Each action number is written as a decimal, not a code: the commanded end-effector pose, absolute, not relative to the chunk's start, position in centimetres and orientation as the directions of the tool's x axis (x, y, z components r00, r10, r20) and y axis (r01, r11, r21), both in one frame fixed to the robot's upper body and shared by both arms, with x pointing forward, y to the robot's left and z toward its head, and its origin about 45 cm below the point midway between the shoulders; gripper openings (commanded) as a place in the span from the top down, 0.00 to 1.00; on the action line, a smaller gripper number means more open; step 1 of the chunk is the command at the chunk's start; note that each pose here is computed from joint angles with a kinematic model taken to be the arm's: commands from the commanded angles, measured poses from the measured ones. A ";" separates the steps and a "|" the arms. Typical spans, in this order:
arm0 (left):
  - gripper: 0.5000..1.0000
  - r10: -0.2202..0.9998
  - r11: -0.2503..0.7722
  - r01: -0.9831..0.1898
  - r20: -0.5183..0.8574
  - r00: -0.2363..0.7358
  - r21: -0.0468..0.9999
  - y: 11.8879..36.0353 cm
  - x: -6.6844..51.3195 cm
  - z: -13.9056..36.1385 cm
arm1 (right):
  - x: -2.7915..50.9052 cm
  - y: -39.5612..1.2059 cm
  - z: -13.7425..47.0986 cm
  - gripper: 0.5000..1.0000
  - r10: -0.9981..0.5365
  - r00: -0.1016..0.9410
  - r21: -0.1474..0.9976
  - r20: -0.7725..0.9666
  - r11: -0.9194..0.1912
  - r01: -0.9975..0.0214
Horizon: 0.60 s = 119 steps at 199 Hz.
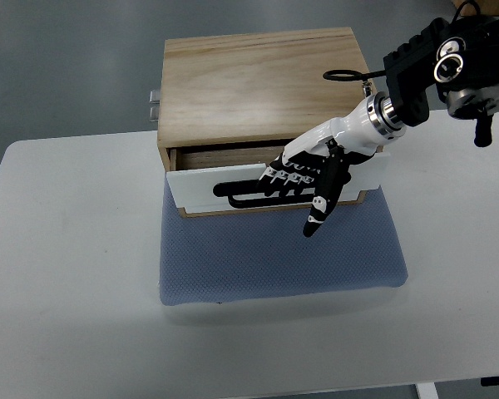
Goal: Open wood drawer with right hand
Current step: 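Pull the handle with the right hand toward the robot, sliding the drawer out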
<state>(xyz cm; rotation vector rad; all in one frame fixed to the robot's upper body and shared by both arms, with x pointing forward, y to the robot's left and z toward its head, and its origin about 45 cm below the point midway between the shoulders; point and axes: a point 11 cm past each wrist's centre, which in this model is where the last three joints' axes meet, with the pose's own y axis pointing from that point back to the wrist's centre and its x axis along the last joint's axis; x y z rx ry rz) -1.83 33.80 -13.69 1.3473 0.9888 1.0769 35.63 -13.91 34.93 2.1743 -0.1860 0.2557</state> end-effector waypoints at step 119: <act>0.00 0.969 -0.058 -0.022 0.061 0.240 0.998 33.8 -1.8 -13.7 | 33.7 -14.8 35.4 0.11 0.006 0.984 0.806 0.180 -0.574 -0.144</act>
